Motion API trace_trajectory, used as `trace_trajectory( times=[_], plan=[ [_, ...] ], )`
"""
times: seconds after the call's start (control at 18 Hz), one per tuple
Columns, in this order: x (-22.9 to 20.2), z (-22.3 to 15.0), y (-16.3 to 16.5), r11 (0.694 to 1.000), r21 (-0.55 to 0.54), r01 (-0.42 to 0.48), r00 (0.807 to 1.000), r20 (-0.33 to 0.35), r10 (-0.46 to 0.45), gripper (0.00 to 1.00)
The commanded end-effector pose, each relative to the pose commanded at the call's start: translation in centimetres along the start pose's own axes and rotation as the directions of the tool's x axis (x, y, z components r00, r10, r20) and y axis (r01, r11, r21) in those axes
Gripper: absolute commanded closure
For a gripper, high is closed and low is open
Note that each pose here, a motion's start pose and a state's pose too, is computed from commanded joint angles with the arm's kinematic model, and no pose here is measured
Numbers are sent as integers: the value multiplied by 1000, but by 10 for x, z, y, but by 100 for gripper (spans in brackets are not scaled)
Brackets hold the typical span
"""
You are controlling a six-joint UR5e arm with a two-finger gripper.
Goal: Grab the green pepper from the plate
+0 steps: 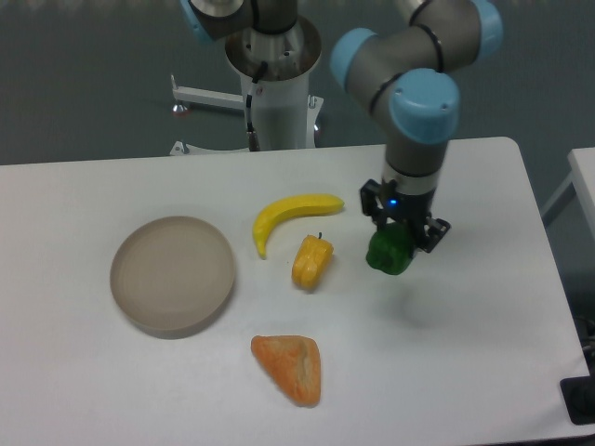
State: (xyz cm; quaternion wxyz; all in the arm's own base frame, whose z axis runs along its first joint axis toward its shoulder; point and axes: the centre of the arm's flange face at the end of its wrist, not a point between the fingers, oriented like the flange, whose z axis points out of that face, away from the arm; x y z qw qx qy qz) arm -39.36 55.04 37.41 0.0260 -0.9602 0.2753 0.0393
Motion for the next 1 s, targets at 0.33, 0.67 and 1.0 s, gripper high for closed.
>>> trace_trajectory(
  times=[0.33,0.67,1.0],
  plan=[
    [-7,8,6,996,13,-88,992,-84,89,87],
    [-8,8,7,996,4,-94,992,-82,94,87],
    [-7,8,12,989,-29,-145,986,-83,143,86]
  ],
)
